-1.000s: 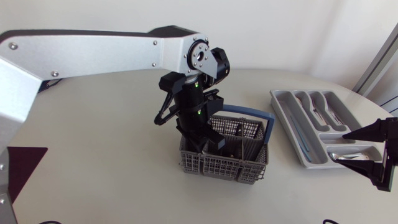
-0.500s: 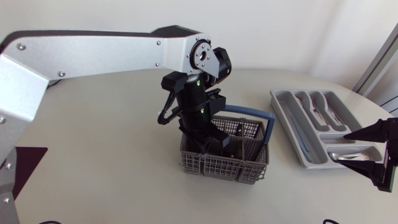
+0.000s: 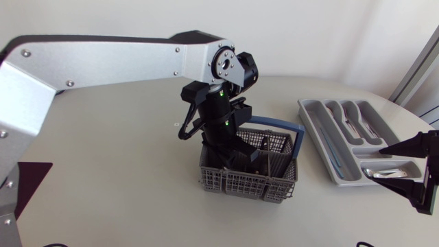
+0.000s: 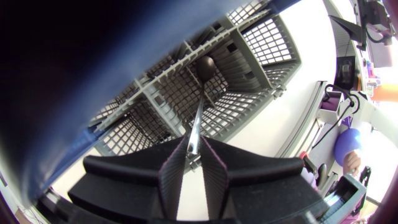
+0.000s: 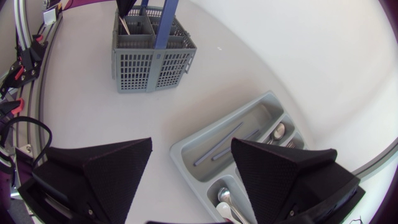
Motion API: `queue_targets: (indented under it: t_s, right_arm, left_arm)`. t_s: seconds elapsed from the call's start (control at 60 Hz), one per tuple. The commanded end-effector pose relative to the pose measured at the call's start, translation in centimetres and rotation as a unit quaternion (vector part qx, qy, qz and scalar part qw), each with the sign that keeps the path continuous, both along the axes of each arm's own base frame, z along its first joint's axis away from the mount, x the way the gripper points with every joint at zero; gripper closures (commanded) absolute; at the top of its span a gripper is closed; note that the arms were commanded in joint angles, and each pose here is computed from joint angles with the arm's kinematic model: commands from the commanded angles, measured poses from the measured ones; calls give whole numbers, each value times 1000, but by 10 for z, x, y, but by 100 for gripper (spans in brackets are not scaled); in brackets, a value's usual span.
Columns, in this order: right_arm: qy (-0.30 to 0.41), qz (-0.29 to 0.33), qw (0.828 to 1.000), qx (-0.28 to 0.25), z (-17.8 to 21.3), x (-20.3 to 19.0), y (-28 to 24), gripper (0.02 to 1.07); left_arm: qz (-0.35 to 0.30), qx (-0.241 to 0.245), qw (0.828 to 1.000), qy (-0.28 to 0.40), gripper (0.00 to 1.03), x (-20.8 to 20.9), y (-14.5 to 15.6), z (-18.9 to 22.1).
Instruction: Sort the cutlery from the basket into the organizer compartments.
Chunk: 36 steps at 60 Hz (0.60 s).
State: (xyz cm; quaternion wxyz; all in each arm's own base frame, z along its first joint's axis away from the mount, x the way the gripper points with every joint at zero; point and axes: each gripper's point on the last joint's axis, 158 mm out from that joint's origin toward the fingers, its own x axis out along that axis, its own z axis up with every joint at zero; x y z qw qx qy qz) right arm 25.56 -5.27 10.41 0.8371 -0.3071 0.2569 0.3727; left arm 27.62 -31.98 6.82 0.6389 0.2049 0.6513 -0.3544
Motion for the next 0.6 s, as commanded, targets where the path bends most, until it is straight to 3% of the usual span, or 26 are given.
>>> queue_targets:
  t_s: [0.0, 0.25, 0.417, 0.583]
  right_arm:
    - [8, 12, 1000, 10, -6, -7, 11, 16]
    - [5, 11, 1000, 7, -4, -6, 11, 16]
    - [5, 12, 1000, 6, -3, -6, 11, 16]
    - [2, 12, 1000, 5, 0, -7, 14, 16]
  left_arm:
    - [-2, 34, 998, 48, 95, -23, 8, -30]
    - [-8, 69, 996, 60, 94, -30, 27, -30]
    - [-12, 78, 995, 64, 84, -34, 33, -29]
    - [-14, 87, 993, 74, 82, -40, 36, -35]
